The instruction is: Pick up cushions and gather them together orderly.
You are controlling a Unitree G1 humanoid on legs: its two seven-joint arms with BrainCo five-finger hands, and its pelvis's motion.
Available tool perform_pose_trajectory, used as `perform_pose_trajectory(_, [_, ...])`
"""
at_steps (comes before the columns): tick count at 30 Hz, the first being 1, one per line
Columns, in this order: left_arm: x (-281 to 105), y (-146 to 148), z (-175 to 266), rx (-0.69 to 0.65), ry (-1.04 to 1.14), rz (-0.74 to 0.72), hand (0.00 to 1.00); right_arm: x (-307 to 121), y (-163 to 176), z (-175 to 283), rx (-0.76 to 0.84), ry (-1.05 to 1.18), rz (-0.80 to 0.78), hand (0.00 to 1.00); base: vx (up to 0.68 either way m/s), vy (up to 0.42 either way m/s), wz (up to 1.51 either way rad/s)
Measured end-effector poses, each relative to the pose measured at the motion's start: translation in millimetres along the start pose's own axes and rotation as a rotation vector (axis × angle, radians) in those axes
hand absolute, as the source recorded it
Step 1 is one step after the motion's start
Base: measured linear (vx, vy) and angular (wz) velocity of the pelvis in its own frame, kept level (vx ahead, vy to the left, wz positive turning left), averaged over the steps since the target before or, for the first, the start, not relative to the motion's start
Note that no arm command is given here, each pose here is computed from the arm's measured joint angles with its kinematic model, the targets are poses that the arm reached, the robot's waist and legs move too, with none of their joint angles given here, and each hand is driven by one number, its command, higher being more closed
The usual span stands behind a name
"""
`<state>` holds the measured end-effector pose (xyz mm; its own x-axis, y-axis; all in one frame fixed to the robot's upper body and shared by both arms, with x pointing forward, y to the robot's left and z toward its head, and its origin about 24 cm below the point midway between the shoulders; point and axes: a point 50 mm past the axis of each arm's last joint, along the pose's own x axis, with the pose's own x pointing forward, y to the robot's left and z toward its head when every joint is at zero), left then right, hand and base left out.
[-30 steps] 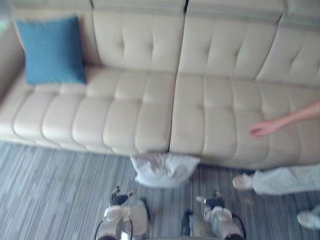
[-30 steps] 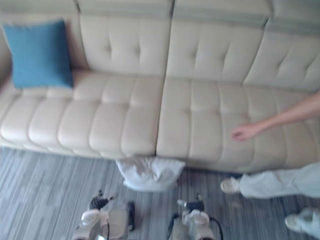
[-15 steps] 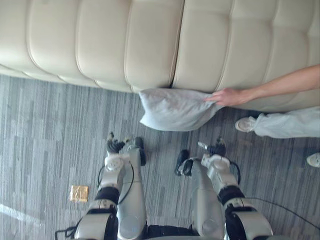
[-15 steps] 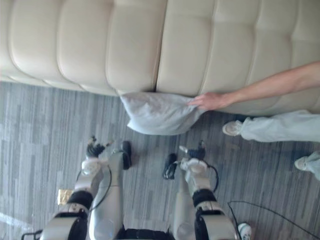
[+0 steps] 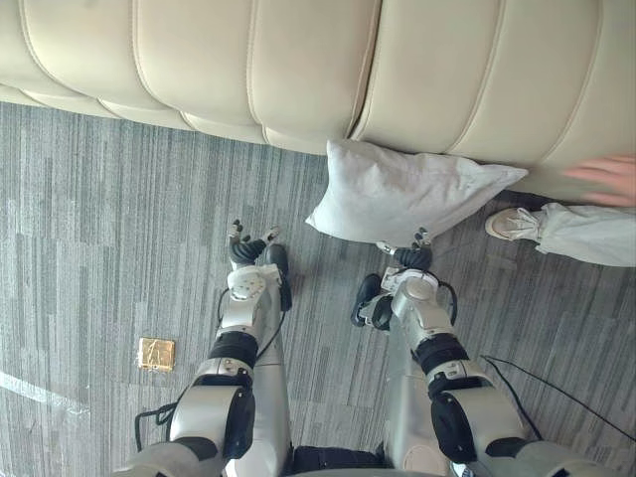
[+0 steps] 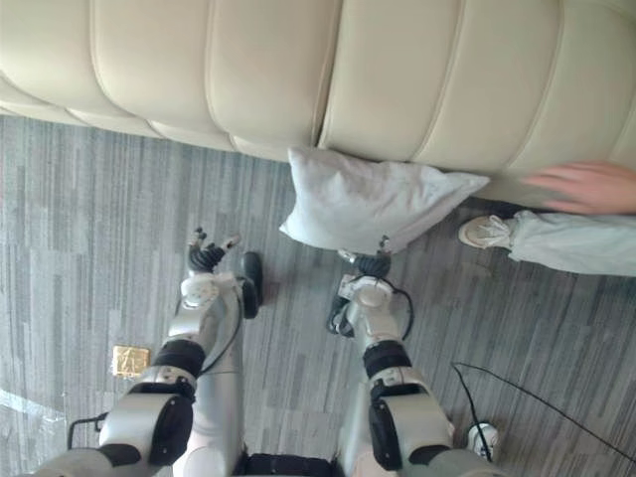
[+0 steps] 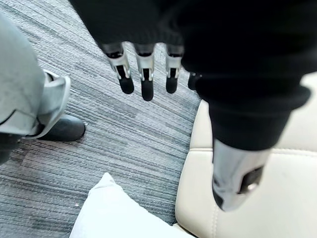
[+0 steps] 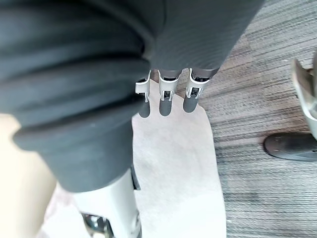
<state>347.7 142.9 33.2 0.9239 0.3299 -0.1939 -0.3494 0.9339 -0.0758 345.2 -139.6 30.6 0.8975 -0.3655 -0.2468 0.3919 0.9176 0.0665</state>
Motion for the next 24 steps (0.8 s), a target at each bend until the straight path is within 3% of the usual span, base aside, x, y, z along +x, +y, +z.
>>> perform_pose_trajectory(5, [-13.5,5.4,-26.5,0.015,0.06,0.006,0.0,-9.0,-13.6,-28.5,-0.016,0.063,-0.025,0.0,0.0,-0.036,-0.03])
perform_pose_trajectory(13, [-35.7,38.3,-62.3,0.049,0.127,0.047,0.0,-35.1,-54.1,-80.1,-0.059,0.173,-0.071,0.0,0.03,-0.016,-0.01])
perform_pose_trajectory(19, [-69.7,76.8,-108.5,0.139,0.256,0.06,0.0,-69.3,-104.2,-126.7,-0.091,0.307,-0.152,0.0,0.12,-0.026,-0.07])
perform_pose_trajectory(24, [-110.1,108.8,-162.2,0.239,0.484,0.081,0.0,-115.4,-147.2,-178.7,-0.131,0.53,-0.248,0.0,0.21,-0.016,-0.1])
